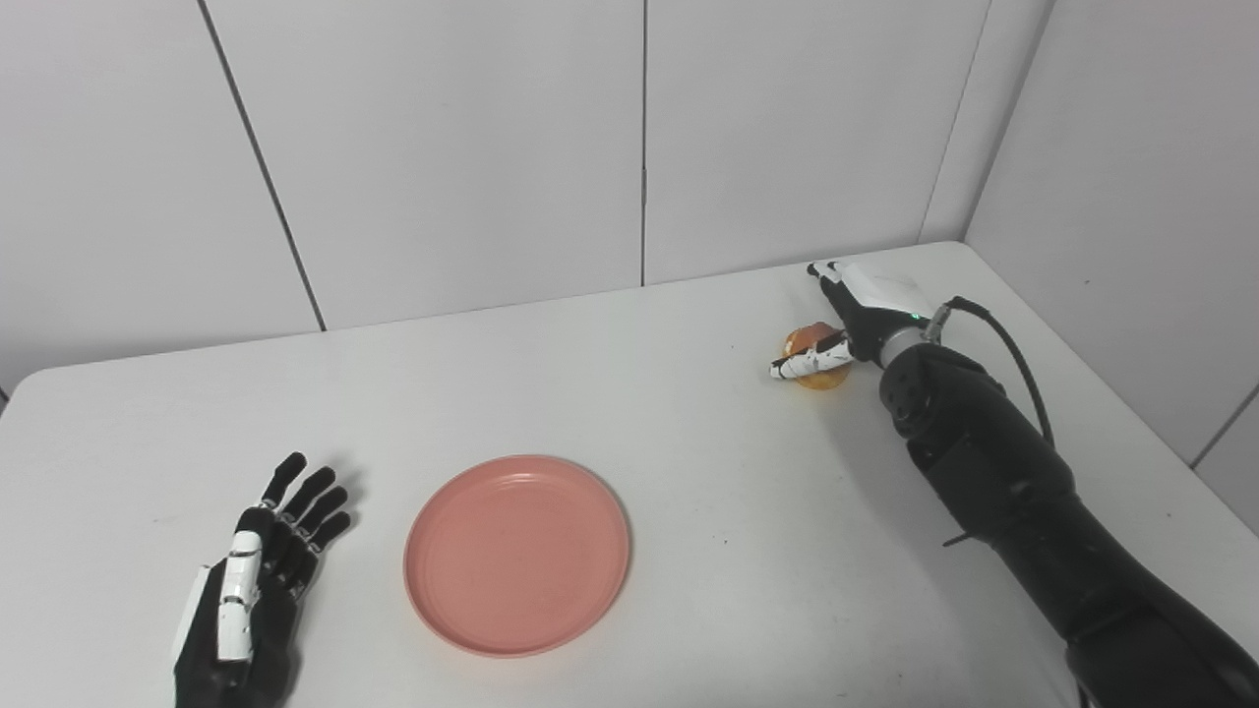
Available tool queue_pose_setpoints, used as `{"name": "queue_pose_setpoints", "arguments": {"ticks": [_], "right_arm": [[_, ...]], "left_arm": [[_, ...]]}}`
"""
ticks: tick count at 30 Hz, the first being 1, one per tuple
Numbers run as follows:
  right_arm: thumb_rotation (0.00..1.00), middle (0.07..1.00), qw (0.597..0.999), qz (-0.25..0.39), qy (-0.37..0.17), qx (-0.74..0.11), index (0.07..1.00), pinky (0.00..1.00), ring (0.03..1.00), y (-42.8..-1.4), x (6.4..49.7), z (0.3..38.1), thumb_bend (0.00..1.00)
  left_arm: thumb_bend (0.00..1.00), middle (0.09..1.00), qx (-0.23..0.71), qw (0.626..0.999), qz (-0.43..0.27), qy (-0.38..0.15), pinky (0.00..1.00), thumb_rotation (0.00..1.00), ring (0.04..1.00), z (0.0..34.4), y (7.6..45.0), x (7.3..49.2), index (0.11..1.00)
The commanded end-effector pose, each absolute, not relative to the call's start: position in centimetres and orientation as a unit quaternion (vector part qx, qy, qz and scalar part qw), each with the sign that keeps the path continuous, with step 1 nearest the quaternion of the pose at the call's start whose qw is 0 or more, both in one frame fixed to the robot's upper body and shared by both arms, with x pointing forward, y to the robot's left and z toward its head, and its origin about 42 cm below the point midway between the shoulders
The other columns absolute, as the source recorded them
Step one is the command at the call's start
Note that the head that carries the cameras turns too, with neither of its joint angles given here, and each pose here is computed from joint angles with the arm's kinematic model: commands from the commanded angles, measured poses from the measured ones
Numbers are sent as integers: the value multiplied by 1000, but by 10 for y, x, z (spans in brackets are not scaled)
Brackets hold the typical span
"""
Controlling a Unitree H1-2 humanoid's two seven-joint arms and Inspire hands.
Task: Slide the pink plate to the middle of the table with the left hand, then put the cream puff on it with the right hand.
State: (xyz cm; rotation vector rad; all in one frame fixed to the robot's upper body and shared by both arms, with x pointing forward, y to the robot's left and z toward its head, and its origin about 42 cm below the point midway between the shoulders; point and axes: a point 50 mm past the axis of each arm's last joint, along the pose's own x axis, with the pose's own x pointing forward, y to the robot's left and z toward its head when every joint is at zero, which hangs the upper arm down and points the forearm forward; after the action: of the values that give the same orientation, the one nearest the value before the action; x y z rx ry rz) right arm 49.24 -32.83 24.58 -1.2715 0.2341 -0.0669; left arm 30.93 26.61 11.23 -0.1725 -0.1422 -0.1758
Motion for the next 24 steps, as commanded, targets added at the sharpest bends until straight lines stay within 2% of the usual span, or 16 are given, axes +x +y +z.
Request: {"name": "queue_pose_setpoints", "arguments": {"ticks": [1, 7, 8, 11, 16, 24], "right_arm": [[441, 977, 794, -67, 78, -599, 940, 813, 915, -331, 504, 280, 958], [434, 966, 792, -69, 90, -600, 936, 729, 885, -336, 508, 279, 972], [434, 958, 792, -68, 92, -600, 933, 683, 857, -336, 508, 278, 968], [428, 951, 793, -64, 102, -597, 933, 626, 825, -338, 509, 276, 963], [403, 959, 802, -55, 112, -584, 934, 633, 835, -338, 508, 275, 965], [375, 972, 808, -30, 119, -576, 940, 715, 886, -329, 504, 280, 962]], "left_arm": [[478, 888, -93, 993, -69, -5, 867, 1000, 878, 74, 278, 279, 898], [478, 890, -91, 993, -69, -5, 869, 1000, 878, 75, 277, 279, 899], [474, 891, -91, 993, -69, -5, 870, 1000, 879, 75, 277, 279, 899], [477, 890, -92, 993, -69, -5, 869, 1000, 878, 77, 277, 279, 899], [477, 892, -96, 993, -69, -5, 872, 1000, 880, 79, 277, 279, 900], [468, 890, -94, 993, -67, -6, 871, 1000, 880, 80, 277, 278, 900]]}}
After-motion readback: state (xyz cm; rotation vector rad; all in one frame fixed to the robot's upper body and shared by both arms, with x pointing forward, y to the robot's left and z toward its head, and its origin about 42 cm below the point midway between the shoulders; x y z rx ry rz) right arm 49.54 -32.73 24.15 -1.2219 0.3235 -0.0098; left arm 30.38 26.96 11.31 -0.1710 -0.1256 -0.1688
